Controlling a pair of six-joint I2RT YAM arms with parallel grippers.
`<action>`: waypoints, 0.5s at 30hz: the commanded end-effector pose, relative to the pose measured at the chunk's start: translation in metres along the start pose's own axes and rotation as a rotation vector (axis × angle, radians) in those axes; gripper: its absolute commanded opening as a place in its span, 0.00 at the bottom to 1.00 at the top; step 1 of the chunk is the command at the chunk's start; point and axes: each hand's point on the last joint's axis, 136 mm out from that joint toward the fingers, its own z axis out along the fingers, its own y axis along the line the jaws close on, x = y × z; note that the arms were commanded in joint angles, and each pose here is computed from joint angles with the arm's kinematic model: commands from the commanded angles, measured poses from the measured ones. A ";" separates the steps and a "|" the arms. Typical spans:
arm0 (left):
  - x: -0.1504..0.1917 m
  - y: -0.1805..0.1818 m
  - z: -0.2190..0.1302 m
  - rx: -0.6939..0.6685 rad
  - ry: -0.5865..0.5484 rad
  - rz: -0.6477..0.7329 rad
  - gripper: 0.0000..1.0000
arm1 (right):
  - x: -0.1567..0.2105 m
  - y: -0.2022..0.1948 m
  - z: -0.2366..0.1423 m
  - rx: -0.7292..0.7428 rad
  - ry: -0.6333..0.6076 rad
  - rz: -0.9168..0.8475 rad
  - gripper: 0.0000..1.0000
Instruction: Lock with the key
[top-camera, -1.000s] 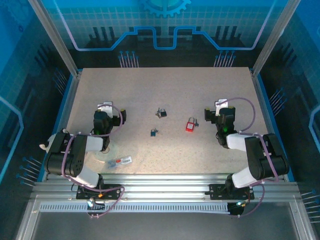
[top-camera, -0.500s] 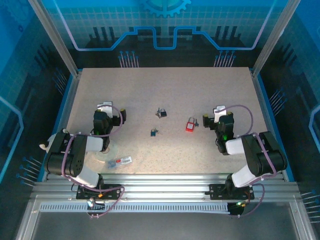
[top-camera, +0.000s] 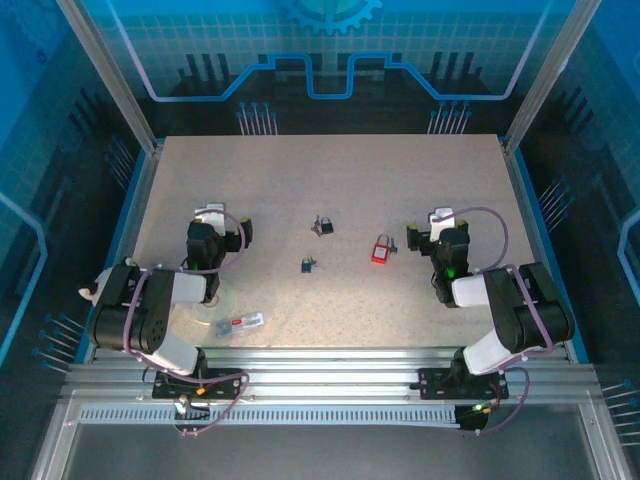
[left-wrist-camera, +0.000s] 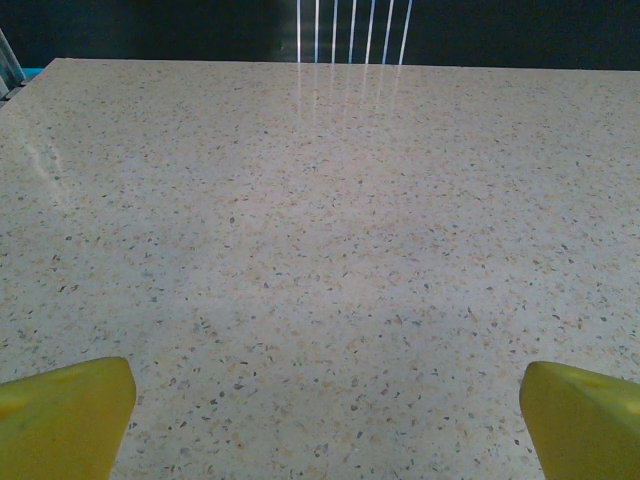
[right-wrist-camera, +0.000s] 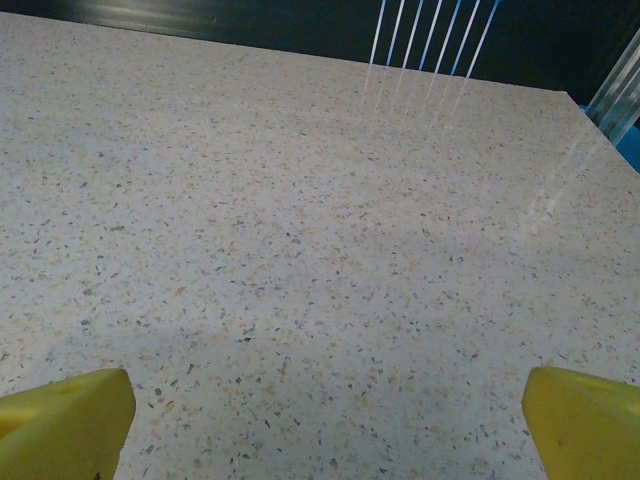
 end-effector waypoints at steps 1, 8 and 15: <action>0.003 0.003 0.000 -0.002 -0.004 -0.015 0.99 | -0.013 -0.002 0.000 0.015 -0.052 0.004 1.00; 0.003 0.003 0.000 0.005 0.000 -0.019 0.99 | -0.013 -0.002 0.000 0.015 -0.051 0.004 1.00; 0.003 0.003 0.000 0.008 0.001 -0.019 0.99 | -0.012 -0.002 0.000 0.016 -0.048 0.004 1.00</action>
